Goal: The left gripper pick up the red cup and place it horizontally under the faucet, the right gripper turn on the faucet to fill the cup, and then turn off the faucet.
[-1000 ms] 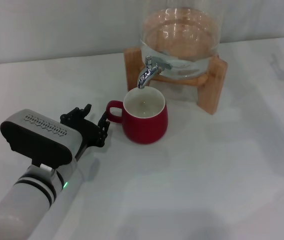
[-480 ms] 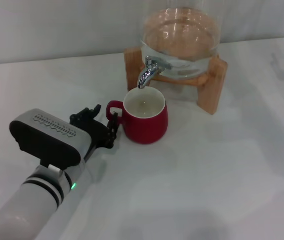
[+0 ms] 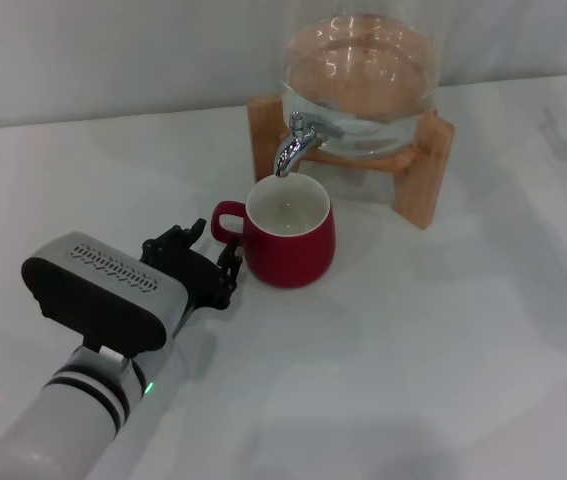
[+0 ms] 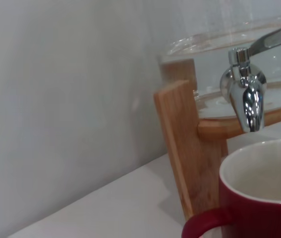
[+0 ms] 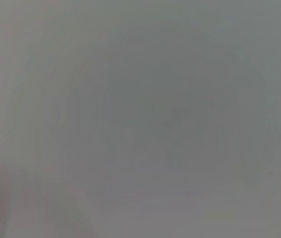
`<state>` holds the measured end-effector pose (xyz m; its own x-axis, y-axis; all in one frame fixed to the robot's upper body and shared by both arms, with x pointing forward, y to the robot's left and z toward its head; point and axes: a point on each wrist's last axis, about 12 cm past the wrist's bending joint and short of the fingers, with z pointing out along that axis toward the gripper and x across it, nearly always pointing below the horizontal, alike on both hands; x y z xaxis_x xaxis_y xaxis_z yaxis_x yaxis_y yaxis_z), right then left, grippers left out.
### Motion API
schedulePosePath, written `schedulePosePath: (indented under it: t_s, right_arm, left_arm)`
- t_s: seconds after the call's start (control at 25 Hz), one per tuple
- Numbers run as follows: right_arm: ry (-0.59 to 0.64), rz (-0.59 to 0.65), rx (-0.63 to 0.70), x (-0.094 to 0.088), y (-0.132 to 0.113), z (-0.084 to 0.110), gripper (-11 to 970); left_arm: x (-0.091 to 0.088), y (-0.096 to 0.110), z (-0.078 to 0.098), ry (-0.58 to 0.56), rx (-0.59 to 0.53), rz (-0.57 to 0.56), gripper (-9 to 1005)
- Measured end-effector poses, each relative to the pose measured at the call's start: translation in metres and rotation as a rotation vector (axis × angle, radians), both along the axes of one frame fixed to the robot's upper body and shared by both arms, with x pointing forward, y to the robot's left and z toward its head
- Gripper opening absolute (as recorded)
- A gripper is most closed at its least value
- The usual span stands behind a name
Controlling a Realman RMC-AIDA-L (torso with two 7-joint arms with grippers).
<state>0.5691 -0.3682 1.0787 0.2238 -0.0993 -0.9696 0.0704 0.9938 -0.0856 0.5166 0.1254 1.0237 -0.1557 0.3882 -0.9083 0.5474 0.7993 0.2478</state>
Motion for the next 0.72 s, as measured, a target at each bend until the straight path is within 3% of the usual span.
schedulePosePath:
  t_s: [0.36,0.72]
  right_arm:
    - [0.011,-0.005,-0.003,0.001,-0.001,-0.001,703]
    - [0.025,-0.013,-0.002,0.002,-0.002,-0.002,702]
  left_arm:
    - [-0.008,0.009,0.003,-0.010,-0.014,0.053,417]
    - [-0.016,0.031,0.024,-0.112,0.030,0.170,418]
